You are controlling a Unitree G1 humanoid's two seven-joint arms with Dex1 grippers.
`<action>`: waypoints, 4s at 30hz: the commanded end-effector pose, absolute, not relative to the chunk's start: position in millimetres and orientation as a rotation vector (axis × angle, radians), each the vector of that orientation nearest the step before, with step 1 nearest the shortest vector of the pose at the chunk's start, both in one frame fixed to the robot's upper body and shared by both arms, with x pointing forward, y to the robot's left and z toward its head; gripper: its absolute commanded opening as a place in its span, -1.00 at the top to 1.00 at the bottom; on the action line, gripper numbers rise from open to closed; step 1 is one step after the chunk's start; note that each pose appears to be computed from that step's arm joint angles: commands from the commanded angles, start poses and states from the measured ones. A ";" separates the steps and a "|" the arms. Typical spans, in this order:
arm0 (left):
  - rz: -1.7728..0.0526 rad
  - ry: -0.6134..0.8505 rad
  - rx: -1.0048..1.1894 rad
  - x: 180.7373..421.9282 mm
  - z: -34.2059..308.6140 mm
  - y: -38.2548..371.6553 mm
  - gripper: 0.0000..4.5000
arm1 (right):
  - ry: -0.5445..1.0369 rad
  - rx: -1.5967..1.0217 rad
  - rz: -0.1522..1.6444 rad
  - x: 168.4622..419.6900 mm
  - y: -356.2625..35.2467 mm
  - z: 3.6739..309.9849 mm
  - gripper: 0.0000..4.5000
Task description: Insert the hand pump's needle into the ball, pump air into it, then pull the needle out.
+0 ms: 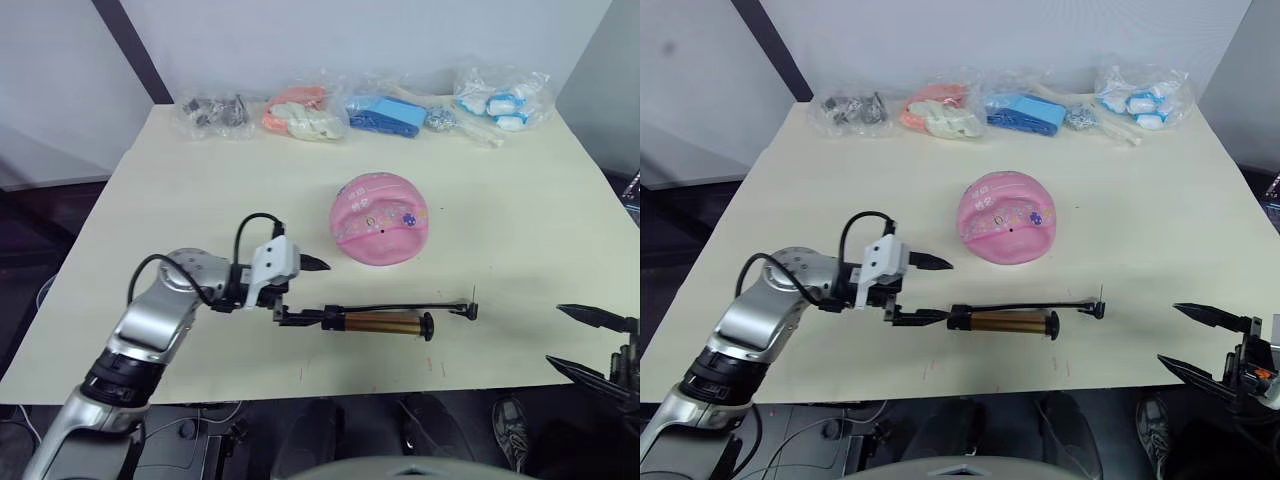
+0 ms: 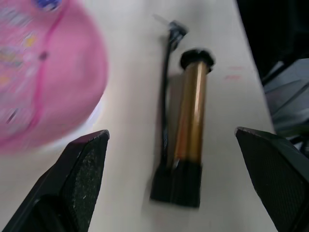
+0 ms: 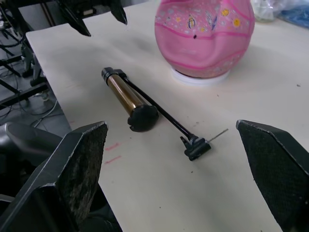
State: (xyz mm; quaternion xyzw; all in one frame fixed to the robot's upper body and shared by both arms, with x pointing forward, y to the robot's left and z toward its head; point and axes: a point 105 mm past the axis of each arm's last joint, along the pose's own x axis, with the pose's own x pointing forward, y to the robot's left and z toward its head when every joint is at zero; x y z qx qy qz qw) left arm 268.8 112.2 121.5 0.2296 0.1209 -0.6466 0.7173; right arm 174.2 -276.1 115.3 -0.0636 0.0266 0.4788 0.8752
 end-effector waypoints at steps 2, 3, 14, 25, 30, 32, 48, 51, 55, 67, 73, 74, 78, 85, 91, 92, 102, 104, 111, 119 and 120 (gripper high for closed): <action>-1.501 0.269 0.558 266.5 120.2 89.0 -0.97 | 0.018 -0.187 1.027 171.5 -275.6 130.6 -0.99; -1.515 0.272 0.555 266.6 119.3 84.0 -0.97 | 0.019 -0.190 1.030 171.1 -275.4 130.9 -0.99; -1.552 0.307 0.596 283.4 100.6 19.1 -0.97 | 0.000 -0.209 1.024 169.8 -275.7 130.9 -0.99; -1.494 0.297 0.597 303.6 97.2 -14.3 -0.42 | -0.011 -0.215 1.014 167.8 -275.2 131.2 -1.00; -1.515 0.303 0.606 303.4 95.0 -19.9 0.20 | -0.015 -0.218 1.011 168.9 -275.8 131.6 -1.00; -1.532 0.316 0.619 301.3 91.6 -19.6 0.20 | -0.017 -0.219 1.012 169.5 -275.6 131.9 -1.00; -1.519 0.376 0.701 305.7 62.7 -22.4 0.20 | -0.027 -0.222 1.011 172.4 -275.5 132.2 -1.00; -1.526 0.391 0.695 305.2 59.3 -23.9 0.20 | -0.028 -0.224 1.011 172.7 -275.8 132.0 -1.00; -1.506 0.421 0.699 308.1 51.4 -24.4 0.20 | -0.031 -0.226 1.010 173.4 -275.6 132.0 -1.00; -1.503 0.488 0.708 305.6 34.3 -21.1 0.77 | -0.028 -0.221 1.000 173.1 -277.2 129.0 -1.00; -1.493 0.445 0.699 304.9 39.1 -21.3 0.99 | -0.009 -0.187 0.996 173.3 -273.9 125.3 -1.00; -1.490 0.437 0.695 304.6 40.4 -21.3 0.99 | -0.006 -0.181 0.992 173.5 -273.3 125.1 -1.00; -1.468 0.371 0.636 304.0 52.1 -20.5 0.99 | 0.007 -0.135 0.930 179.9 -270.2 123.0 -1.00; -1.467 0.275 0.522 291.8 68.7 -17.1 0.99 | 0.059 -0.021 0.786 188.5 -260.4 117.8 -1.00; -1.478 0.192 0.430 280.1 82.1 -16.3 0.99 | 0.080 0.098 0.677 196.2 -248.5 122.2 -1.00; -1.480 0.182 0.409 278.2 83.5 -15.5 0.99 | 0.095 0.138 0.655 198.6 -245.7 123.1 -1.00; -1.452 0.085 0.307 274.6 95.8 -14.7 0.99 | 0.154 0.442 0.581 209.4 -219.1 132.9 -1.00; -1.436 0.071 0.287 277.1 98.9 -15.9 0.99 | 0.150 0.497 0.573 212.5 -213.4 134.7 -1.00; -1.431 0.066 0.283 281.2 99.4 -15.9 0.99 | 0.170 0.583 0.579 217.9 -199.0 133.8 -1.00; -1.416 0.057 0.253 284.0 102.2 -18.2 0.99 | 0.105 0.656 0.546 233.5 -185.4 139.1 -1.00; -1.415 0.056 0.250 284.1 102.7 -18.3 0.99 | 0.102 0.658 0.544 233.9 -184.7 139.3 -1.00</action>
